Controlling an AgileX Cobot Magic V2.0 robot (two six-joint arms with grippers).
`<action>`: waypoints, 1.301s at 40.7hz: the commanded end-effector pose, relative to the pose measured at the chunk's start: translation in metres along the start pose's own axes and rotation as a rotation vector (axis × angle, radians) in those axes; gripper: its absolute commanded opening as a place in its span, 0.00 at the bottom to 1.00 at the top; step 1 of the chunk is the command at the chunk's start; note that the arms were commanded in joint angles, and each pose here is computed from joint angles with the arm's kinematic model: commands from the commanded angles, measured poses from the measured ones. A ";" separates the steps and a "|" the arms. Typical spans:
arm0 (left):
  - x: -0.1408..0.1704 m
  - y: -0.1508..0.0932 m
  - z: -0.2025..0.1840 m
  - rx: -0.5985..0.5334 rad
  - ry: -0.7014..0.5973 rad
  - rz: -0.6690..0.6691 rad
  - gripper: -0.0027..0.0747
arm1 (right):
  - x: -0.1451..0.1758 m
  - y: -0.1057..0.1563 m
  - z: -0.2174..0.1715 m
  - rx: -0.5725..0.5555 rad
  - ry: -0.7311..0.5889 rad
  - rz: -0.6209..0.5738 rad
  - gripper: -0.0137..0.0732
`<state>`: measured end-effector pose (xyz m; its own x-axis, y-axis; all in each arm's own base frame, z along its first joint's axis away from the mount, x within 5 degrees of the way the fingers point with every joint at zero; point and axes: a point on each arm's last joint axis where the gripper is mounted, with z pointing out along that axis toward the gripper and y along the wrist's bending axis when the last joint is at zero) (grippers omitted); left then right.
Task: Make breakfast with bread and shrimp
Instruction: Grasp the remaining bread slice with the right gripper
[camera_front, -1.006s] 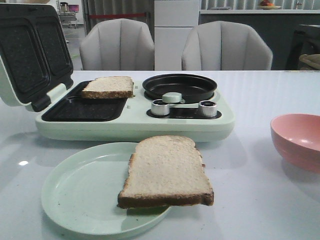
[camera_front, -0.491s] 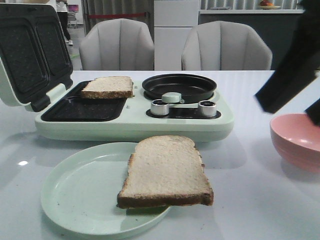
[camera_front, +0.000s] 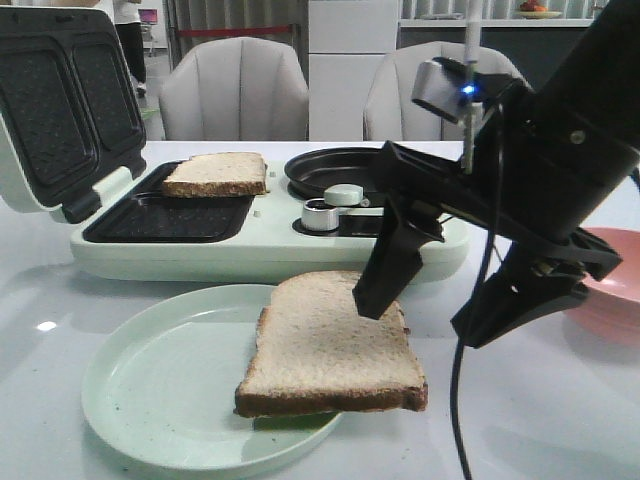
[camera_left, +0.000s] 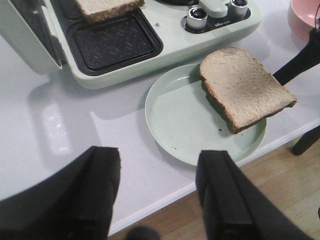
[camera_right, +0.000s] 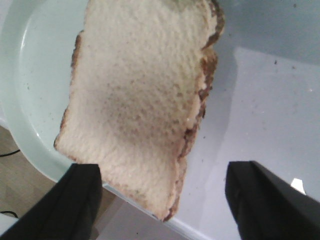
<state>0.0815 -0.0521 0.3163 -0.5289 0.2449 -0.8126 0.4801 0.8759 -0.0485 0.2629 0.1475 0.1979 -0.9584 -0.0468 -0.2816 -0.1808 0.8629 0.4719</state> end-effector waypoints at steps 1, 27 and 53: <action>-0.013 -0.003 -0.006 0.026 -0.091 0.004 0.56 | -0.017 0.010 -0.006 -0.037 -0.071 0.003 0.86; -0.013 -0.003 -0.006 0.026 -0.091 0.004 0.56 | -0.040 0.005 0.028 -0.026 -0.012 0.021 0.82; -0.013 -0.003 -0.006 0.026 -0.091 0.004 0.56 | -0.039 0.014 0.013 -0.056 -0.006 -0.026 0.23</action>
<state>0.0815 -0.0521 0.3163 -0.5289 0.2449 -0.8126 0.4801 0.8759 -0.0485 0.3018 0.1671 0.1728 -0.9761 -0.0452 -0.2124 -0.1473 0.8564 0.4949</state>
